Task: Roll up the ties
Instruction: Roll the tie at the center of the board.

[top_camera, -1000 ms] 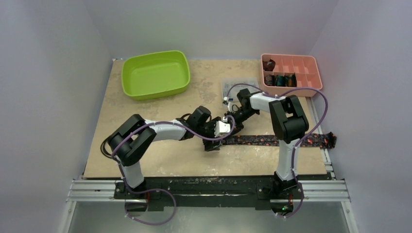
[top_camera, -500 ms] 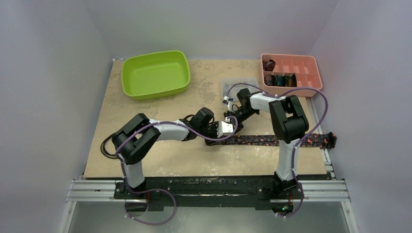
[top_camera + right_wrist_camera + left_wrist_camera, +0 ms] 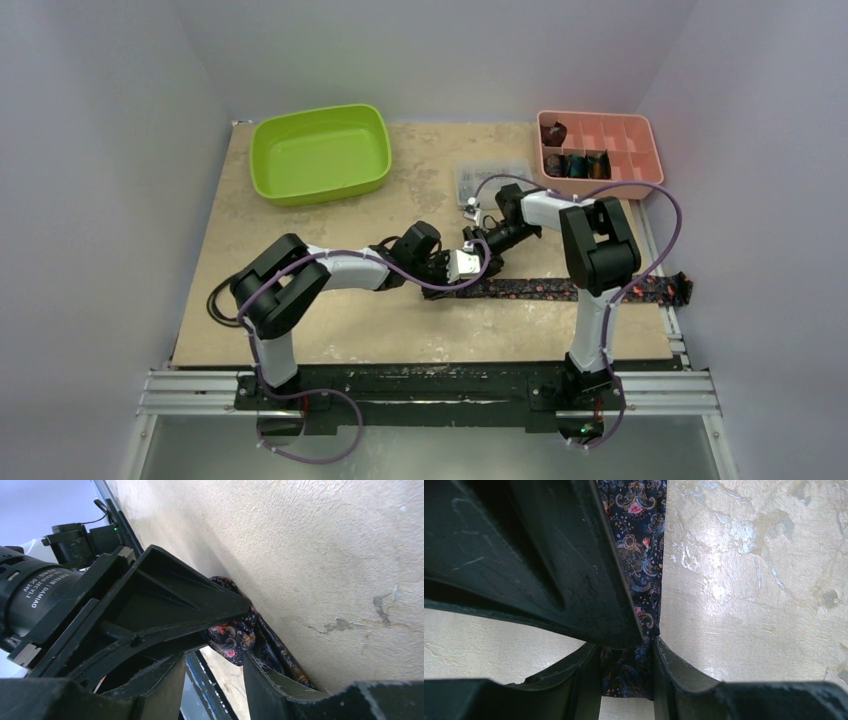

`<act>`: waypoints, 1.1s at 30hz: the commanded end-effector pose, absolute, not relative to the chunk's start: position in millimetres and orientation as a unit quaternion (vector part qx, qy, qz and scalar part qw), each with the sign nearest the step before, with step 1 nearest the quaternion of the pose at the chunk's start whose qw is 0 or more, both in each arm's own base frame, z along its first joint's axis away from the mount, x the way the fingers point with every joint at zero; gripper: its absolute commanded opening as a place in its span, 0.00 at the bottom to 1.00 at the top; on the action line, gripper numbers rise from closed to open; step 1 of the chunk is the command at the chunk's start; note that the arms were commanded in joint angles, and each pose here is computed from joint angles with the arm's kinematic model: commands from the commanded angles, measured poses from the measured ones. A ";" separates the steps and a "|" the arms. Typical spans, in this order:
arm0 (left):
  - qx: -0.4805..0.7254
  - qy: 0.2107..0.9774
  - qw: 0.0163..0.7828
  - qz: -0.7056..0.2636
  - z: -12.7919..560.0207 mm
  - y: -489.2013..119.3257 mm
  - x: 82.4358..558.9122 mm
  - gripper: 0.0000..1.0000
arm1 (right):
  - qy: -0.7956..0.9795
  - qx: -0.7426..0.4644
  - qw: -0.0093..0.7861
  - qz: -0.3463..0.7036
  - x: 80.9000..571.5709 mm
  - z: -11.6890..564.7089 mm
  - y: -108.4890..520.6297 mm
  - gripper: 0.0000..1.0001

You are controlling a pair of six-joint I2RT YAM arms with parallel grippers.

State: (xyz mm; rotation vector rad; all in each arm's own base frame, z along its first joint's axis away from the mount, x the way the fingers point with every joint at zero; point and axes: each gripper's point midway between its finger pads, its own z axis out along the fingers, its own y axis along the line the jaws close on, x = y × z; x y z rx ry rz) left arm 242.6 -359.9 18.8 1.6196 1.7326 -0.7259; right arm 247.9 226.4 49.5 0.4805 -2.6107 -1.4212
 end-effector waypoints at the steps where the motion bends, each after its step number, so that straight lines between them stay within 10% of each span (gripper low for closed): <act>1: 0.623 0.679 0.295 -0.254 -2.3 -346.0 236.3 0.35 | -0.859 0.160 0.079 -0.480 238.3 51.5 226.5 0.46; 17: 0.623 0.680 0.292 -0.254 -3.0 -345.2 234.4 0.37 | -0.870 0.156 0.068 -0.463 245.8 33.5 229.1 0.45; 21: 0.627 0.677 0.288 -0.256 -2.6 -344.3 232.6 0.37 | -0.878 0.158 0.058 -0.449 250.6 30.8 226.1 0.59; 29: 0.629 0.678 0.285 -0.250 -6.6 -345.2 235.9 0.37 | -0.870 0.169 0.042 -0.461 253.6 46.0 229.3 0.08; 33: 0.625 0.682 0.284 -0.252 -8.1 -346.7 236.4 0.37 | -0.874 0.174 0.052 -0.450 246.5 43.8 223.8 0.00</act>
